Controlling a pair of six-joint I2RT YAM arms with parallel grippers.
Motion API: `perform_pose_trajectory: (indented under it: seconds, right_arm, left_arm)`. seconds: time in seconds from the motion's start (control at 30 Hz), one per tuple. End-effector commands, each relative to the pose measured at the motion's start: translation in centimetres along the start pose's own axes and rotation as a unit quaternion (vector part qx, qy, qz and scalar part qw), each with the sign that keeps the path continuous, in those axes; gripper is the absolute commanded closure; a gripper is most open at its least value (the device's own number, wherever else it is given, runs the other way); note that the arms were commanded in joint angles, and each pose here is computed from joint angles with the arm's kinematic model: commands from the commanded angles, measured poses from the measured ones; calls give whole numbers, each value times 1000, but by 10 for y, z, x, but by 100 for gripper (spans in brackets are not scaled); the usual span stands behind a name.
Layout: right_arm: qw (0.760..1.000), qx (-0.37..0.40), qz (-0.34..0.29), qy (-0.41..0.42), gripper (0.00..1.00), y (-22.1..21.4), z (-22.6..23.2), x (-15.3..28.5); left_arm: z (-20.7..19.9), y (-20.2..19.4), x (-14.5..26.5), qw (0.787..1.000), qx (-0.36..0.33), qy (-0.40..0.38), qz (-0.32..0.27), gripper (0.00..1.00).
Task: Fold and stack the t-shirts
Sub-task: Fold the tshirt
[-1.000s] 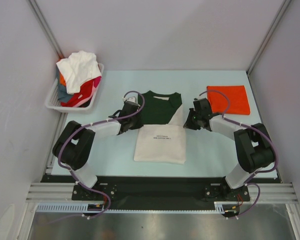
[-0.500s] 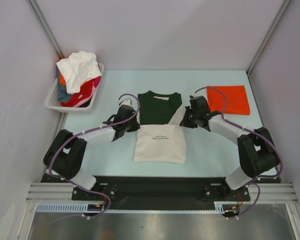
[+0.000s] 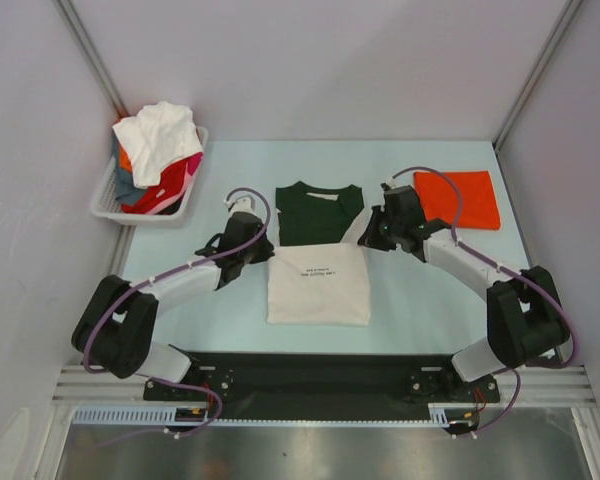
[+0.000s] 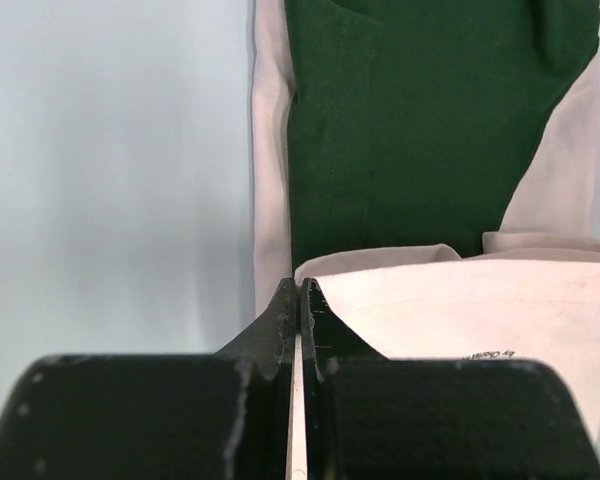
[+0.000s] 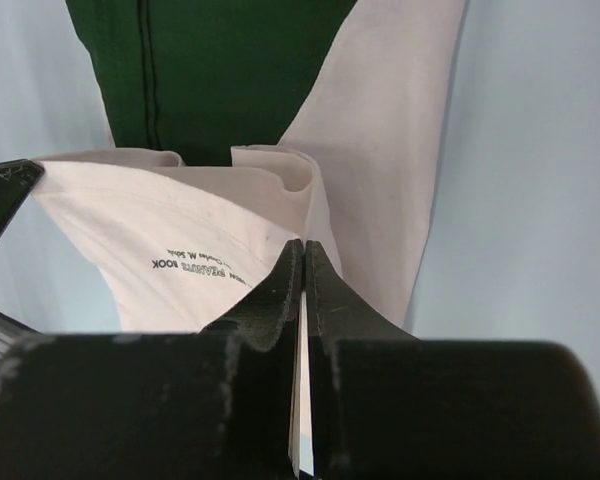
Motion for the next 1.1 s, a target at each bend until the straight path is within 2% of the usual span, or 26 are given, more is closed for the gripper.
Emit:
perform_pose_trajectory:
  seconds: [0.0,0.2,0.33,0.37,0.4,0.43,0.5,0.57,0.67,0.83,0.9,0.93,1.0,1.07]
  right_arm:
    - [1000,11,-21,11,100,16,10,3]
    - [1000,-7,-10,-16,98,19,-8,-24]
    - [999,-21,-11,-37,88,15,-19,-34]
    - [999,-23,-13,-40,76,13,-21,-34]
    - [999,-23,-16,-38,63,13,-21,-34]
    - [999,-22,-14,-40,45,12,-21,-33]
    - [999,-13,-15,-41,41,12,-21,-28]
    - [999,0,-29,-38,41,11,-17,-17]
    - [998,14,-42,-35,44,7,-15,-3]
    - [999,28,-28,0,63,-6,-9,10]
    - [999,26,-18,19,71,-6,-4,8]
    - [999,19,-10,26,79,-7,-2,5]
    - [999,12,4,51,85,-7,3,-1]
    - [999,-1,21,50,90,-9,2,-12]
  left_arm:
    - [2,12,-5,999,15,8,-31,100]
    - [-4,17,-26,1000,10,3,-10,99]
    - [-5,10,-42,1000,7,-2,16,86]
    - [-6,10,-42,1000,7,-2,16,82]
    - [-5,10,-42,1000,6,-2,18,67]
    - [-5,10,-40,1000,6,-2,15,58]
    - [-4,8,-36,1000,-1,-8,16,40]
    - [-1,7,-25,1000,-2,-10,1,35]
    - [0,10,-7,1000,-1,-15,-15,35]
    - [2,0,11,999,1,-43,-7,41]
    - [0,0,11,999,3,-52,-4,49]
    - [-3,1,11,998,3,-65,-2,52]
    - [-10,7,10,996,6,-87,-2,63]
    - [-15,6,3,994,11,-105,13,69]
Point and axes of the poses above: each gripper's point midway between its finger pads, its own x axis back along the fingers, its own z axis along the line the jaws close on, y = z × x, the point moved 9 cm from there along x, back along the fingers, and after that the axes turned 8 degrees about -x, right-handed, at the moved point
